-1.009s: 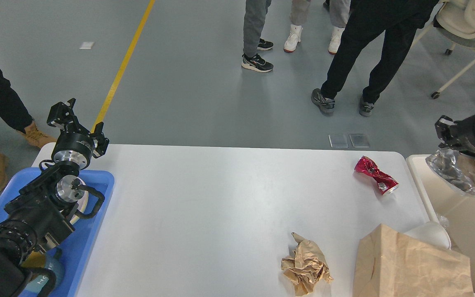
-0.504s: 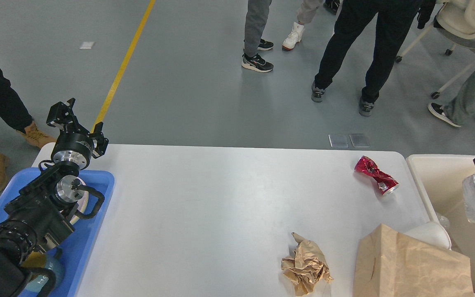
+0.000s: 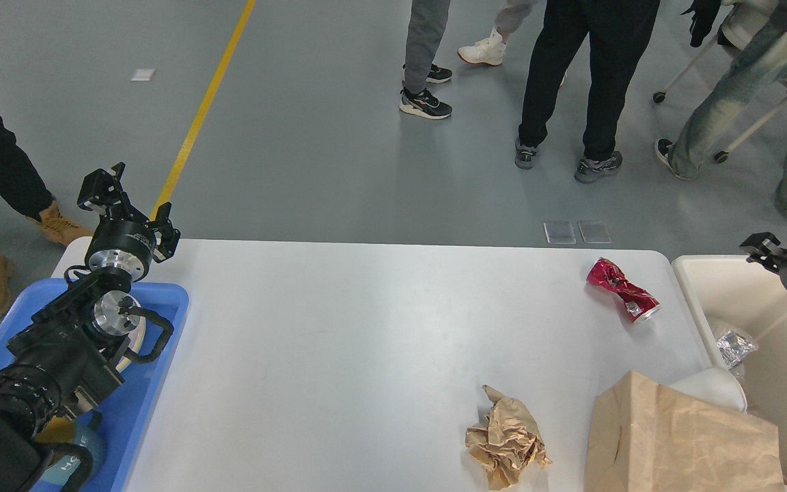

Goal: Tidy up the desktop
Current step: 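Lower the right gripper onto the large brown paper bag and grasp it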

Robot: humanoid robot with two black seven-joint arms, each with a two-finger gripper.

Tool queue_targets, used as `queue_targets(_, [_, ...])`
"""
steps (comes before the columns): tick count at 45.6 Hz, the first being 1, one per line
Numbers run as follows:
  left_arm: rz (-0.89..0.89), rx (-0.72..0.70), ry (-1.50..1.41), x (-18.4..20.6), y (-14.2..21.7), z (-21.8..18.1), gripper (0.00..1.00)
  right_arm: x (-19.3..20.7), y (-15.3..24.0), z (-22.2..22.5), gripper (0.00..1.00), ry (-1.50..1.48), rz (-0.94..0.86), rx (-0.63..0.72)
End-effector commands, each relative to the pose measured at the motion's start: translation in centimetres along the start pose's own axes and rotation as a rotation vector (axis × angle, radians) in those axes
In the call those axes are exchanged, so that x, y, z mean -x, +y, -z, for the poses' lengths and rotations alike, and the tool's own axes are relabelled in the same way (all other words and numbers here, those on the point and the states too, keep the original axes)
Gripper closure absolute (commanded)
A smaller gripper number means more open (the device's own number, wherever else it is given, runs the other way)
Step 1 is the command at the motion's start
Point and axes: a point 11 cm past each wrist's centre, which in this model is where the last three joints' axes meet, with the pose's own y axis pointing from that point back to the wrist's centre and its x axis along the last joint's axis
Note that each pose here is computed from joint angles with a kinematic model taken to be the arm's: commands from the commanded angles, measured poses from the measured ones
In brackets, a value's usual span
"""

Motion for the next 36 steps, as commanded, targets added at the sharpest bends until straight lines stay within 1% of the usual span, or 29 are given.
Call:
queue_targets(1, [0.000, -0.001, 0.000, 0.0, 0.0, 0.0, 0.04, 0.2, 2.6, 5.8, 0.00, 0.042, 0.053, -0.099])
queue_targets(8, [0.000, 0.001, 0.000, 0.0, 0.0, 0.0, 0.04, 1.4, 7.4, 12.8, 0.00, 0.181, 0.104, -0.192])
queue_targets(14, [0.000, 0.001, 0.000, 0.0, 0.0, 0.0, 0.04, 3.5, 12.2, 16.9, 0.00, 0.295, 0.188, -0.257])
queue_targets(19, [0.000, -0.001, 0.000, 0.0, 0.0, 0.0, 0.04, 5.1, 16.6, 19.6, 0.00, 0.403, 0.300, -0.303])
queue_targets(24, [0.000, 0.001, 0.000, 0.0, 0.0, 0.0, 0.04, 6.4, 20.5, 21.2, 0.00, 0.510, 0.427, -0.330])
queue_targets(28, [0.000, 0.001, 0.000, 0.0, 0.0, 0.0, 0.04, 7.4, 22.5, 21.5, 0.00, 0.583, 0.527, -0.326])
queue_targets(32, [0.000, -0.001, 0.000, 0.0, 0.0, 0.0, 0.04, 8.0, 23.1, 21.3, 0.00, 0.611, 0.588, -0.314])
queue_targets(36, [0.000, 0.001, 0.000, 0.0, 0.0, 0.0, 0.04, 8.2, 22.2, 20.4, 0.00, 0.608, 0.612, -0.287])
